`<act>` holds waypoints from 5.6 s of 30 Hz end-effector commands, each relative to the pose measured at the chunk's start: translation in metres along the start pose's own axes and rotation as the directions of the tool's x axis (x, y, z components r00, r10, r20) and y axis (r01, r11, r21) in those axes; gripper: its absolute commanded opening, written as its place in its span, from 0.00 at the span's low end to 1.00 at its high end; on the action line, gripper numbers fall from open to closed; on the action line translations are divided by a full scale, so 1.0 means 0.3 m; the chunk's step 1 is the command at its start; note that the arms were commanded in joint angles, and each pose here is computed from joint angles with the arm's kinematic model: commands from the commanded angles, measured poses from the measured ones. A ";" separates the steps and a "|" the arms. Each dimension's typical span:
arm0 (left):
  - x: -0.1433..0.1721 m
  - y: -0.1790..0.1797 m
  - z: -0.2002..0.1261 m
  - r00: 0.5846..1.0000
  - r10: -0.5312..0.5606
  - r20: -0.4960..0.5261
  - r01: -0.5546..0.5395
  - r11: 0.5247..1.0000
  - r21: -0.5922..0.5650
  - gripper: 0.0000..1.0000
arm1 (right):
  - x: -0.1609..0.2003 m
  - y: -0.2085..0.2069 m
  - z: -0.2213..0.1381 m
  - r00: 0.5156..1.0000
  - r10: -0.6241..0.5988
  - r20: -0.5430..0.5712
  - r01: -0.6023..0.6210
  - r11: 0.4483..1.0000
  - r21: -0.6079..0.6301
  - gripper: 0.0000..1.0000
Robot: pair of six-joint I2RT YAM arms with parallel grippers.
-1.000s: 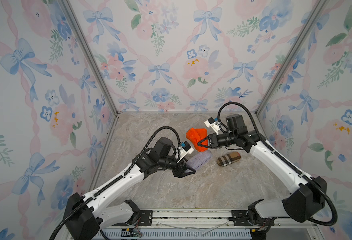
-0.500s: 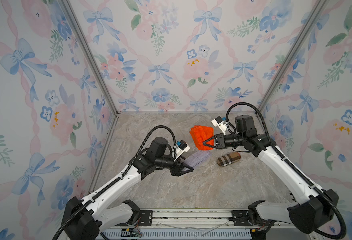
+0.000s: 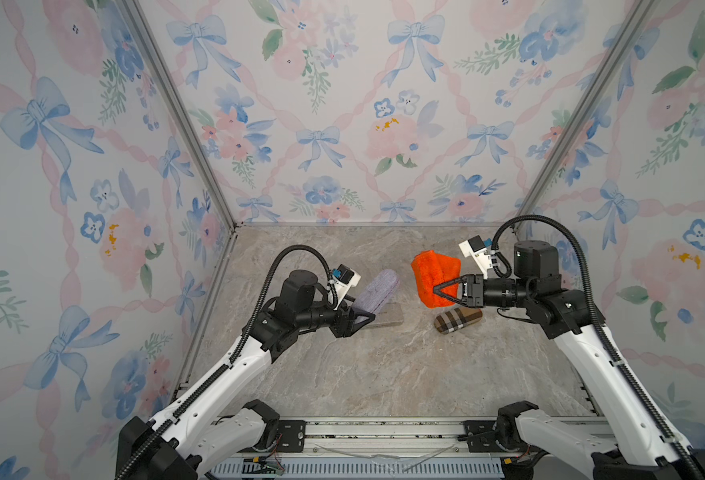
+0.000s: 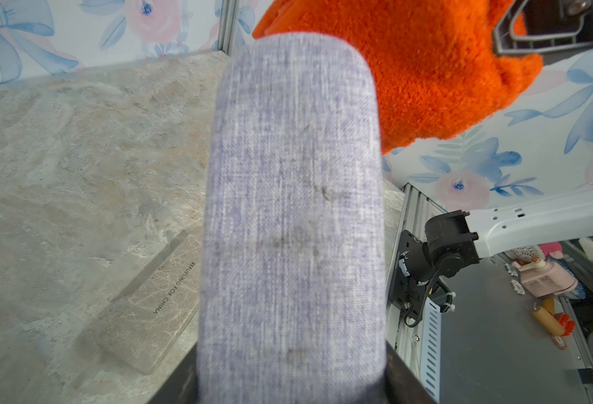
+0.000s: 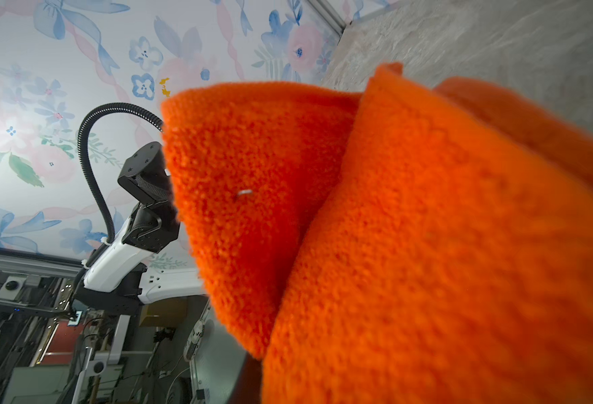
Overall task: Wipe the eyeglass case
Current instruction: Wipe the dirt from the eyeglass case.
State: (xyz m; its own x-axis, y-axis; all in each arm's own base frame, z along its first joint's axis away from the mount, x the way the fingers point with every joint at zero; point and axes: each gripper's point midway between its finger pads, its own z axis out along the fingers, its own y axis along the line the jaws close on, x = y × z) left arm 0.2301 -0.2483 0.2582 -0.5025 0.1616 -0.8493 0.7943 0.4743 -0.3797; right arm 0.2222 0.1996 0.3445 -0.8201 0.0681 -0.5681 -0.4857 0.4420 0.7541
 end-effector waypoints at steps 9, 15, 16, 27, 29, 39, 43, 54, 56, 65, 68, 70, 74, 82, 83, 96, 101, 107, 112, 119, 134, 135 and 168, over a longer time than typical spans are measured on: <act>-0.225 -0.161 -0.083 0.930 -0.283 0.233 0.200 0.924 0.325 0.34 | -0.035 0.214 0.107 0.925 -0.273 0.265 0.314 0.941 -0.127 0.00; -0.254 -0.255 -0.095 0.931 -0.298 0.212 0.196 0.896 0.397 0.34 | -0.030 0.292 0.257 0.899 -0.345 0.268 0.400 0.898 -0.183 0.00; -0.252 -0.270 -0.095 0.932 -0.299 0.206 0.196 0.892 0.407 0.34 | -0.045 0.295 0.259 0.895 -0.344 0.285 0.406 0.893 -0.193 0.00; -0.236 -0.312 -0.096 0.928 -0.307 0.213 0.197 0.887 0.417 0.35 | -0.028 0.258 0.278 0.909 -0.295 0.294 0.367 0.900 -0.233 0.00; -0.247 -0.315 -0.085 0.933 -0.297 0.205 0.189 0.887 0.422 0.35 | 0.011 0.271 0.293 0.916 -0.293 0.275 0.364 0.894 -0.260 0.00; -0.193 -0.313 -0.077 0.946 -0.275 0.173 0.178 0.884 0.432 0.35 | -0.177 0.239 0.206 0.899 -0.321 0.298 0.380 0.910 -0.167 0.00; -0.216 -0.295 -0.099 0.939 -0.271 0.210 0.164 0.894 0.418 0.35 | -0.098 0.247 0.248 0.919 -0.304 0.252 0.362 0.903 -0.230 0.00; -0.240 -0.254 -0.062 0.945 -0.277 0.174 0.186 0.893 0.411 0.35 | 0.060 0.299 0.301 0.922 -0.345 0.177 0.384 0.872 -0.302 0.00; -0.221 -0.248 -0.053 0.944 -0.289 0.158 0.204 0.889 0.410 0.35 | -0.012 0.318 0.266 0.902 -0.376 0.213 0.425 0.862 -0.277 0.00; -0.141 -0.219 -0.042 0.937 -0.326 0.129 0.256 0.887 0.383 0.35 | -0.171 0.320 0.181 0.876 -0.380 0.296 0.453 0.860 -0.235 0.00; -0.155 -0.220 -0.043 0.938 -0.320 0.135 0.248 0.889 0.385 0.35 | -0.089 0.293 0.224 0.901 -0.353 0.251 0.416 0.867 -0.274 0.00; -0.167 -0.222 -0.046 0.938 -0.314 0.145 0.237 0.890 0.388 0.35 | -0.015 0.272 0.257 0.916 -0.339 0.215 0.391 0.874 -0.288 0.00; -0.228 -0.238 -0.062 0.940 -0.289 0.183 0.195 0.893 0.406 0.35 | 0.118 0.252 0.323 0.953 -0.263 0.148 0.300 0.878 -0.372 0.00; -0.235 -0.229 -0.042 0.937 -0.310 0.164 0.219 0.883 0.416 0.35 | 0.107 0.328 0.318 0.916 -0.356 0.184 0.401 0.827 -0.394 0.00; -0.230 -0.230 -0.043 0.937 -0.311 0.160 0.222 0.881 0.417 0.35 | 0.069 0.334 0.297 0.907 -0.368 0.205 0.421 0.824 -0.380 0.00; -0.247 -0.222 -0.043 0.932 -0.314 0.182 0.218 0.885 0.411 0.35 | 0.071 0.320 0.276 0.903 -0.376 0.207 0.428 0.835 -0.346 0.00; -0.296 -0.213 -0.045 0.921 -0.326 0.214 0.212 0.880 0.425 0.35 | 0.188 0.355 0.327 0.931 -0.317 0.182 0.365 0.814 -0.452 0.00; -0.304 -0.197 -0.037 0.910 -0.349 0.223 0.234 0.878 0.417 0.35 | 0.203 0.385 0.347 0.921 -0.344 0.181 0.389 0.789 -0.476 0.00; -0.295 -0.195 -0.039 0.905 -0.364 0.219 0.251 0.874 0.416 0.35 | 0.160 0.353 0.360 0.905 -0.382 0.186 0.425 0.807 -0.410 0.00; -0.255 -0.220 -0.055 0.911 -0.370 0.182 0.259 0.858 0.444 0.35 | 0.031 0.249 0.301 0.887 -0.408 0.216 0.457 0.842 -0.287 0.00; -0.110 -0.216 -0.007 0.910 -0.412 0.046 0.350 0.823 0.447 0.35 | -0.180 0.318 0.199 0.824 -0.462 0.327 0.544 0.806 -0.234 0.00; -0.100 -0.212 -0.005 0.910 -0.414 0.041 0.355 0.825 0.440 0.35 | -0.197 0.319 0.186 0.818 -0.469 0.333 0.551 0.806 -0.218 0.00; 0.557 0.099 0.151 0.731 -0.682 0.007 0.550 0.584 -0.597 0.36 | 0.043 -0.181 0.061 0.946 -0.287 0.154 0.246 0.939 0.242 0.00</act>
State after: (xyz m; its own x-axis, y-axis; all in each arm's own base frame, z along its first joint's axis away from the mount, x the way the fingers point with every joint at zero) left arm 0.1790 -0.2654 0.1026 -0.9247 -0.0702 -0.3743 0.1564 0.8261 -0.5415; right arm 0.2497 0.1974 0.2915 -0.6078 0.0924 -0.7887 -0.5736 0.6357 0.5165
